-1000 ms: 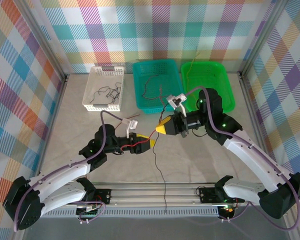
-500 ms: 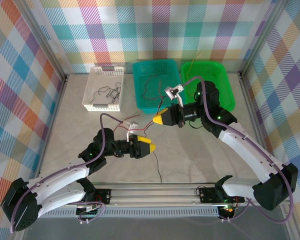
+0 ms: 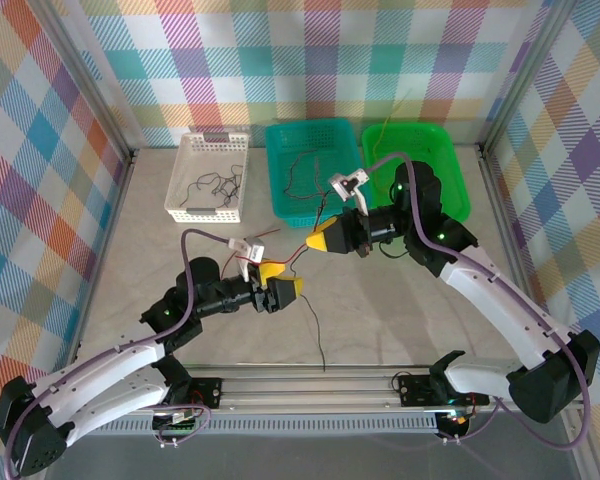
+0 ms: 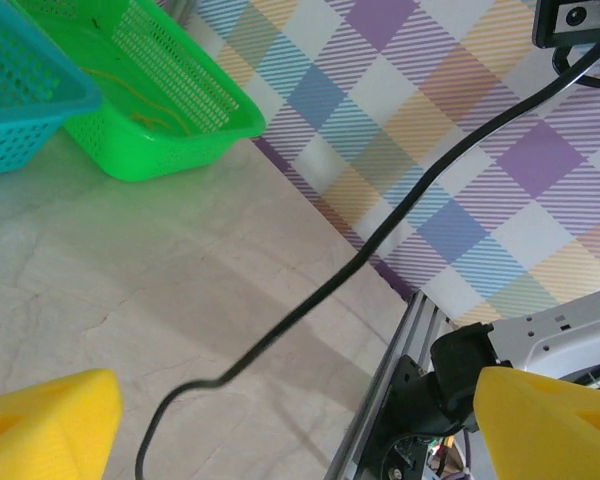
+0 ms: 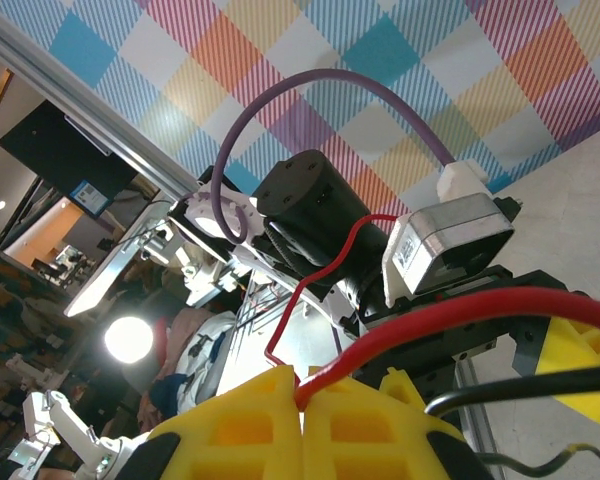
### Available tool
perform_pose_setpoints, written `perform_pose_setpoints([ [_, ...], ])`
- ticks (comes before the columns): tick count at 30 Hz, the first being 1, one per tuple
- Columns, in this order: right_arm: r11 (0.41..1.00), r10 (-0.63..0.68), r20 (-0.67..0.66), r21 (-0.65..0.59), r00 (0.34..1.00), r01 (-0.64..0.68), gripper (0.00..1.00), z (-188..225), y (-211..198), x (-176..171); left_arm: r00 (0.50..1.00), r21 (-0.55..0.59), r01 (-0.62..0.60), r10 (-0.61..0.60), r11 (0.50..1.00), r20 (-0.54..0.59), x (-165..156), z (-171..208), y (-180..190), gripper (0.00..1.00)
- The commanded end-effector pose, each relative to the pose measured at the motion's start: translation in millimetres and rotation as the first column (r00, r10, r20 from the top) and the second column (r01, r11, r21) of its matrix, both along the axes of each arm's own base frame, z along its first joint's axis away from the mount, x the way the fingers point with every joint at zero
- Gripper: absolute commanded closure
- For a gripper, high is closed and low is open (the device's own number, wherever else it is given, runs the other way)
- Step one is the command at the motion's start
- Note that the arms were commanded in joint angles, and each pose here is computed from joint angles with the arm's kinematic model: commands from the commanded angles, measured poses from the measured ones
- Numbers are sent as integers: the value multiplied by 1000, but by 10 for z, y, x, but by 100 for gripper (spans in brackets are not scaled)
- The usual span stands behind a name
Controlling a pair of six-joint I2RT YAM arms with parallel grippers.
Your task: Untangle the cables
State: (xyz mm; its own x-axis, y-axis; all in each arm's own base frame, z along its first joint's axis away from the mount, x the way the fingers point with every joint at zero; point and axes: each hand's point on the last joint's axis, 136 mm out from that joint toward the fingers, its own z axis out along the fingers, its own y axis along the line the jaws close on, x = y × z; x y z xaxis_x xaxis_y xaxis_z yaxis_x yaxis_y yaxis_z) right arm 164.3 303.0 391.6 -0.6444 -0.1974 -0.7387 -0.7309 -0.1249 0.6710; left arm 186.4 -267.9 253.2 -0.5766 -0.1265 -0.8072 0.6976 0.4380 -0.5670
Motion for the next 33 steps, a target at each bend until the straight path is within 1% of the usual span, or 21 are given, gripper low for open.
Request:
perform_pose_setpoints([
  [1,998,42,58,36,997,-44,100,190,-17,-139,999,28,-5,4,1000,34,12,-68,-45,9],
  [4,998,57,57,34,997,-59,100,188,18,-165,999,26,27,-28,999,40,13,-34,-159,9],
  [7,996,76,61,36,995,-78,100,201,49,-214,999,39,23,-25,999,48,60,-54,-221,10],
  [9,996,83,65,38,994,-86,100,216,54,-242,998,49,5,-8,999,57,104,-67,-222,12],
  [10,996,80,64,37,995,-83,100,214,52,-242,998,52,-1,-2,999,61,116,-62,-219,15],
  [11,996,81,62,34,995,-83,100,203,50,-246,998,49,-5,1,999,68,123,-43,-213,22],
  [12,996,80,60,31,995,-82,100,194,49,-246,997,47,-8,4,999,71,124,-29,-209,32],
  [14,996,78,56,26,995,-80,100,169,46,-247,997,44,-22,18,999,75,132,-5,-184,62],
  [16,997,75,51,25,996,-77,100,140,45,-248,997,42,-27,24,999,72,125,-2,-166,83],
  [18,998,58,44,15,997,-58,100,79,42,-231,997,46,-37,34,998,67,125,5,-134,100],
  [21,1000,0,26,-12,1000,1,100,-66,1,-161,994,75,-100,95,992,55,168,9,-16,100],
  [24,996,-72,-25,-44,997,71,100,-284,-100,-40,966,134,-258,254,957,46,322,5,275,100],
  [26,992,-114,-62,-68,992,110,100,-466,-191,21,919,191,-390,393,901,27,467,10,549,100],
  [29,982,-161,-105,-115,981,149,100,-753,-288,53,842,270,-521,540,810,4,606,26,913,100],
  [33,966,-208,-152,-189,966,179,100,-1141,-368,66,732,314,-650,682,692,12,730,154,1305,100],
])
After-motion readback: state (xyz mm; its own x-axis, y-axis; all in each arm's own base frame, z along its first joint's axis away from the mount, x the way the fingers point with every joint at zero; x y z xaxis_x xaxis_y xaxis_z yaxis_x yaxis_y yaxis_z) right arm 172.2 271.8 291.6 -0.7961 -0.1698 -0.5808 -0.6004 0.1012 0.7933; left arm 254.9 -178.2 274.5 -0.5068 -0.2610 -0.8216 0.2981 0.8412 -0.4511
